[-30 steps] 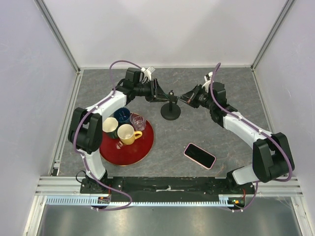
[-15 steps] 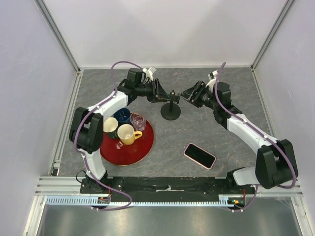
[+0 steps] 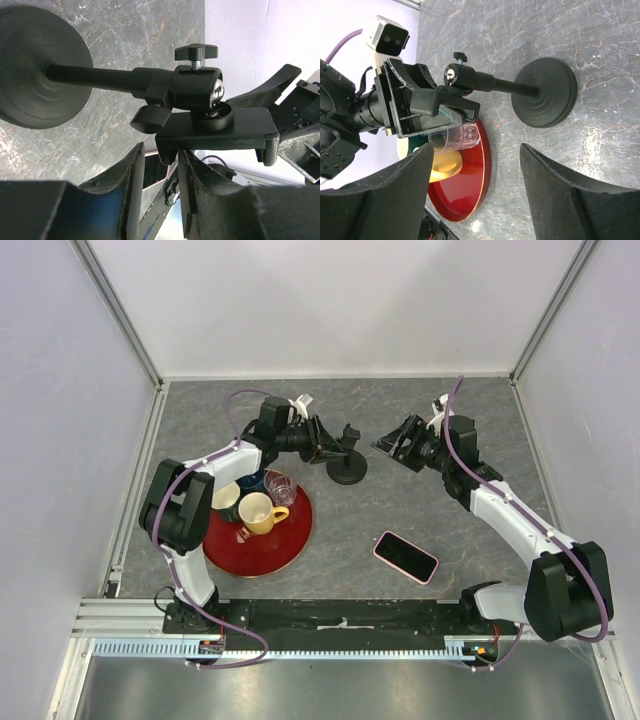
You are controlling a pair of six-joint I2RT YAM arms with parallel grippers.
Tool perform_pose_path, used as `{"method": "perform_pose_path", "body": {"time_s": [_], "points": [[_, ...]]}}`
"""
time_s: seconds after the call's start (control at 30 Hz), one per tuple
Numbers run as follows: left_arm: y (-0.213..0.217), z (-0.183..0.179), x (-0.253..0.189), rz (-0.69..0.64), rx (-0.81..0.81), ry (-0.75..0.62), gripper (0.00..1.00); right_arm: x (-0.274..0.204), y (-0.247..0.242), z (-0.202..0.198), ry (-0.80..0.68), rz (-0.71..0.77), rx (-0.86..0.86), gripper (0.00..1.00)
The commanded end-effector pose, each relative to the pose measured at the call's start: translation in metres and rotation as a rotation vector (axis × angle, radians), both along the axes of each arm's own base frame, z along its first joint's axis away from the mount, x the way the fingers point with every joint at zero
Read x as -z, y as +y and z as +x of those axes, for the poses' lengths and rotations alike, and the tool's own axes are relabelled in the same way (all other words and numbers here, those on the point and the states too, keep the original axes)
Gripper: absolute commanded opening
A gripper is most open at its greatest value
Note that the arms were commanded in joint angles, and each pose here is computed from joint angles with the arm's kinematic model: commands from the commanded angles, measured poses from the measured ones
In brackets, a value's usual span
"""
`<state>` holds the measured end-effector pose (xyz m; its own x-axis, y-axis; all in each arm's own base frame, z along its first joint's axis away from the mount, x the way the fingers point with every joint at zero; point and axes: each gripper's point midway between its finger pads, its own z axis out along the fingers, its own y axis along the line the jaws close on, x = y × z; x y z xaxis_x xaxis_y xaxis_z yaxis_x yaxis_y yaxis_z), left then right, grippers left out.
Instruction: Place the phone on the phone stand
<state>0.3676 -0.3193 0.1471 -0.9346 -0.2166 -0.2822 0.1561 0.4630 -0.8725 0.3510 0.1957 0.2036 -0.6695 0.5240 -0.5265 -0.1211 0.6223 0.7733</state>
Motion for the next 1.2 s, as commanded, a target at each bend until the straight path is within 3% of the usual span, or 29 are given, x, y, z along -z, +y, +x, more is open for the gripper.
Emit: {"method": "perform_pose_path", "body": {"time_s": [0.0,0.07,0.1,0.13,0.2,0.3,0.5,0.67,0.83,1.0,1.17], "points": [[0.023,0.010,0.019,0.123,-0.080,0.027,0.07,-0.007,-0.002,-0.006,-0.047,-0.023,-0.017,0.79],[0.029,0.014,0.003,0.131,-0.085,-0.028,0.14,-0.002,0.002,-0.007,-0.055,-0.039,-0.062,0.86],[0.030,0.015,-0.002,0.134,-0.083,-0.047,0.25,-0.002,0.011,-0.010,-0.075,-0.049,-0.118,0.87],[0.033,0.014,-0.006,0.147,-0.085,-0.059,0.29,-0.011,0.019,-0.010,-0.144,-0.096,-0.189,0.89],[0.036,0.014,-0.022,0.153,-0.081,-0.121,0.41,0.002,0.025,-0.016,-0.121,-0.206,-0.224,0.96],[0.037,0.012,-0.032,0.146,-0.076,-0.153,0.49,-0.008,0.019,-0.002,-0.166,-0.341,-0.173,0.98],[0.034,0.007,-0.038,0.115,-0.044,-0.148,0.58,-0.026,0.034,0.013,-0.118,-0.330,-0.109,0.98],[0.033,0.005,-0.043,0.075,-0.028,-0.158,0.57,-0.022,0.047,0.019,-0.070,-0.337,-0.084,0.93],[0.025,0.004,-0.035,0.038,0.012,-0.114,0.39,-0.024,0.057,0.019,-0.113,-0.230,-0.078,0.81],[0.023,0.008,-0.027,0.042,0.023,-0.111,0.39,-0.028,0.064,0.024,-0.123,-0.194,-0.082,0.72],[0.019,0.006,-0.025,0.032,0.039,-0.102,0.46,-0.030,0.066,0.028,-0.129,-0.208,-0.090,0.74]]}}
